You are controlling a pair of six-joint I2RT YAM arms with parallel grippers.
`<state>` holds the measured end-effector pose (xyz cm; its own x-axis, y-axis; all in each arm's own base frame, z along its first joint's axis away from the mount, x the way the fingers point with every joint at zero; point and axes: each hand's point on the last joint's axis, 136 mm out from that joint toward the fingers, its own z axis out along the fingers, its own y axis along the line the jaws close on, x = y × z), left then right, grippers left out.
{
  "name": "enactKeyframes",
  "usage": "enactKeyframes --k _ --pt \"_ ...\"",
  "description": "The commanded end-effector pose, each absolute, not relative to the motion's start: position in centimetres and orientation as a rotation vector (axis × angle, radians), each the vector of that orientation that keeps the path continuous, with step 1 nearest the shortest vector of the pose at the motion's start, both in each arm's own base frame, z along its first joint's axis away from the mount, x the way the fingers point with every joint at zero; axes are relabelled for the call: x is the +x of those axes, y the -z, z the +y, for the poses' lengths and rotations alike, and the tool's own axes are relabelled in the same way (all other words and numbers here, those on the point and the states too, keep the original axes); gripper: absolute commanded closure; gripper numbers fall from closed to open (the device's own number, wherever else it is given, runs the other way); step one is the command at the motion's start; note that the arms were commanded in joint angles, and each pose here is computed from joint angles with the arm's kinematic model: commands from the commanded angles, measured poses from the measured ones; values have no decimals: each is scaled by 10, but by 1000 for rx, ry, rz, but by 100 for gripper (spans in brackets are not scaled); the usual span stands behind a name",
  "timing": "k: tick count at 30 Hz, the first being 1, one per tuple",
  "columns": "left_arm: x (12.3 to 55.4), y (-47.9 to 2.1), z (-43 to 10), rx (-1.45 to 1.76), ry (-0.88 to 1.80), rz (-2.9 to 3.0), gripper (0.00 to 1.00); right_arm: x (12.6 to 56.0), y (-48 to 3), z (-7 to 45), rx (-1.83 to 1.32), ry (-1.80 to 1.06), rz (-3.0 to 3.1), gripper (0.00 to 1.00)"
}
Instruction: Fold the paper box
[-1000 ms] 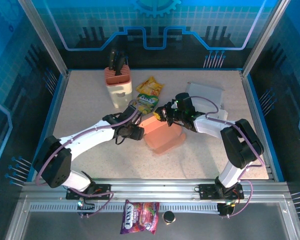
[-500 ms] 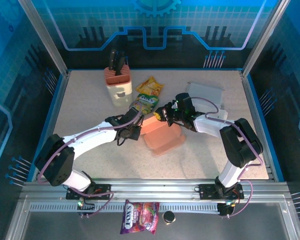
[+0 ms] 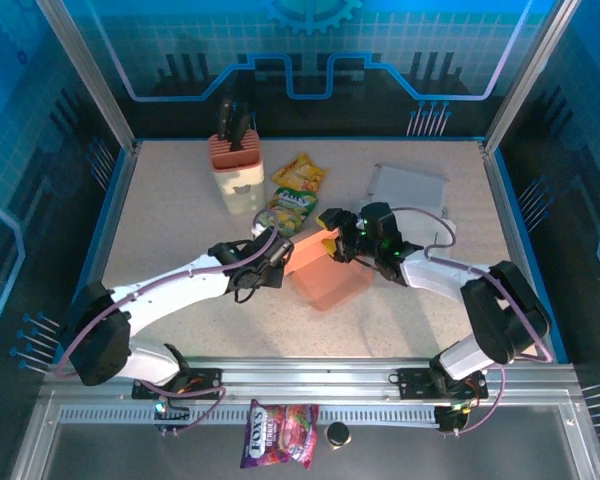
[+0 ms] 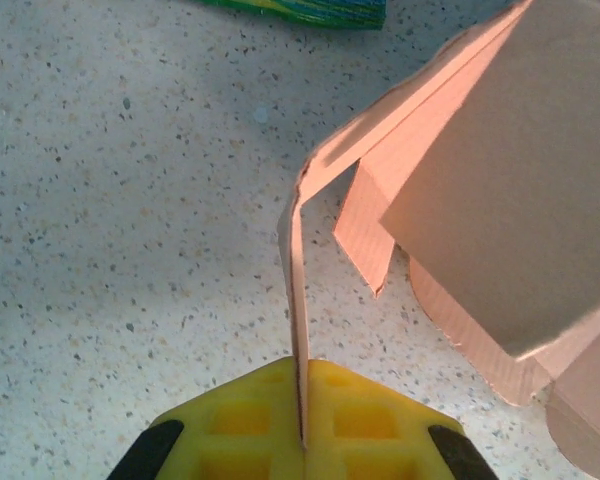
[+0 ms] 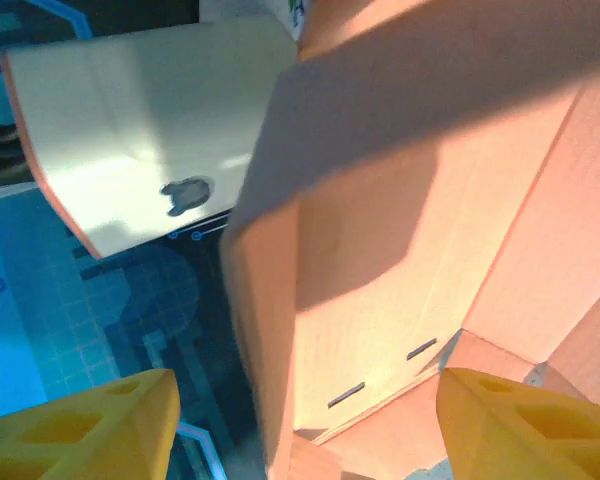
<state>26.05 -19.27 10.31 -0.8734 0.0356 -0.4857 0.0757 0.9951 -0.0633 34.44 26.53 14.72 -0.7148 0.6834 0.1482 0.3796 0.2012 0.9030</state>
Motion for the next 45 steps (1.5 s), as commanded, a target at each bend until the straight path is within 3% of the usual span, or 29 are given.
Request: enactKeyframes --k 1,4,12,36,40,45 --pt "248 -100 -183 -19 83 2650 100 350 -154 260 1040 -1499 2097 32" --pt "245 -98 -185 -18 96 2662 100 348 -157 262 1045 -1496 2092 35" --pt "244 -101 -187 -12 112 2658 100 347 -154 276 1057 -1516 2100 57" --pt "236 -104 -183 -24 125 2649 100 347 -144 291 1070 -1503 2115 89" --pt "233 -109 -178 -28 115 2647 100 348 -145 292 1089 -1508 2099 100" --pt "226 -137 -161 -114 173 2617 59 343 -150 301 1144 -1507 2062 100"
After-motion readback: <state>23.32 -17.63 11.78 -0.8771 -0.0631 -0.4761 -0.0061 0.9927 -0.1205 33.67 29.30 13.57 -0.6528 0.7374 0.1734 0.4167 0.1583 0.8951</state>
